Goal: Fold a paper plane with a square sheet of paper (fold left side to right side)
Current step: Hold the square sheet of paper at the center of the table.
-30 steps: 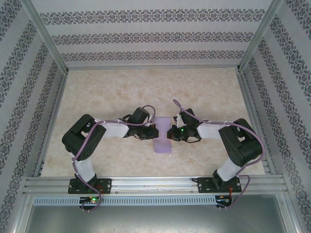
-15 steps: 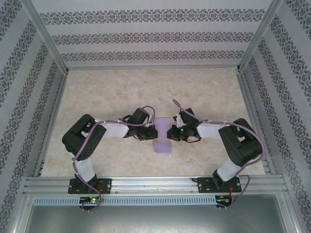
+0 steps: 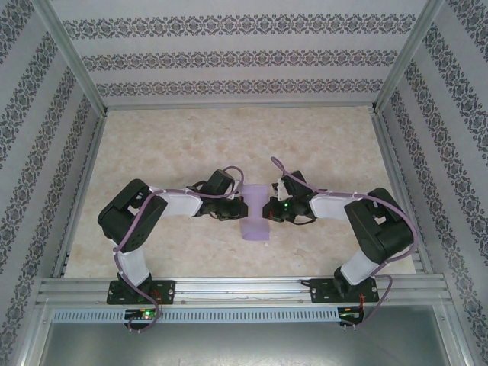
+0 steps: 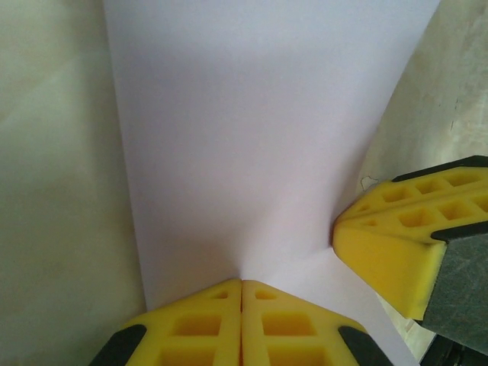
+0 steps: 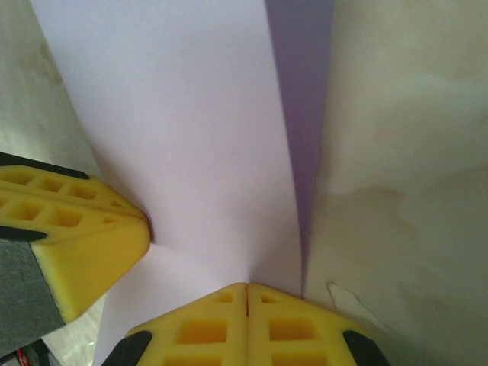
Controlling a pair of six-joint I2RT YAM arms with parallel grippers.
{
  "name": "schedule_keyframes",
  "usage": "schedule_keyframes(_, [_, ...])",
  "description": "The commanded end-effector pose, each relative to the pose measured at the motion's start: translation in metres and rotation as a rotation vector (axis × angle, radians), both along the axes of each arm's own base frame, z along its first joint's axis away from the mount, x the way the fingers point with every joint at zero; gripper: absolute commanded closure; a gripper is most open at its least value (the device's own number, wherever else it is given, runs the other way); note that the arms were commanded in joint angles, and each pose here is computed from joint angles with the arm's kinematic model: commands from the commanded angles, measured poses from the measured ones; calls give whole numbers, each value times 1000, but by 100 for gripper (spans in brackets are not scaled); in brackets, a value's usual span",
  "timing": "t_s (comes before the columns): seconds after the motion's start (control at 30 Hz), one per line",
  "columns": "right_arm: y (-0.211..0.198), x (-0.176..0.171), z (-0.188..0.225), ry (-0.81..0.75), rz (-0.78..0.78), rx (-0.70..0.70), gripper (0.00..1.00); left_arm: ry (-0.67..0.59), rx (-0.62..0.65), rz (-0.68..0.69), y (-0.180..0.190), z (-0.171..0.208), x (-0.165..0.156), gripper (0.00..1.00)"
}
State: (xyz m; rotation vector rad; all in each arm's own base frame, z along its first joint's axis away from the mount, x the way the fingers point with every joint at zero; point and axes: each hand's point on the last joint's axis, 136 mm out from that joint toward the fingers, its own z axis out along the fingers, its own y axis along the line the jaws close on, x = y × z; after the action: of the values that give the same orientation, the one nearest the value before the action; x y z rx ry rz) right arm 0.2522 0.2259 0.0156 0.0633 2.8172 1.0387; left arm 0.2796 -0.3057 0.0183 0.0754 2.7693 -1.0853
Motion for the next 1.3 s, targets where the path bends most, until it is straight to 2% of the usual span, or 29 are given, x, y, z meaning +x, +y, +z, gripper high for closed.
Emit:
schedule_keyframes(0.0, [-8, -8, 2, 11, -16, -35, 99, 77, 96, 2, 16, -32, -20, 93])
schedule_keyframes(0.2, [-3, 3, 35, -69, -25, 25, 100, 84, 95, 7, 17, -36, -21, 93])
schedule_keyframes(0.4, [9, 8, 45, -83, -9, 76, 100, 91, 100, 9, 18, -39, -23, 93])
schedule_keyframes(0.9, [39, 26, 32, -63, 23, 123, 100, 91, 109, -3, 17, -41, -24, 93])
schedule_keyframes(1.27, [36, 31, -5, 6, -12, 44, 100, 88, 109, -21, 14, -39, -27, 93])
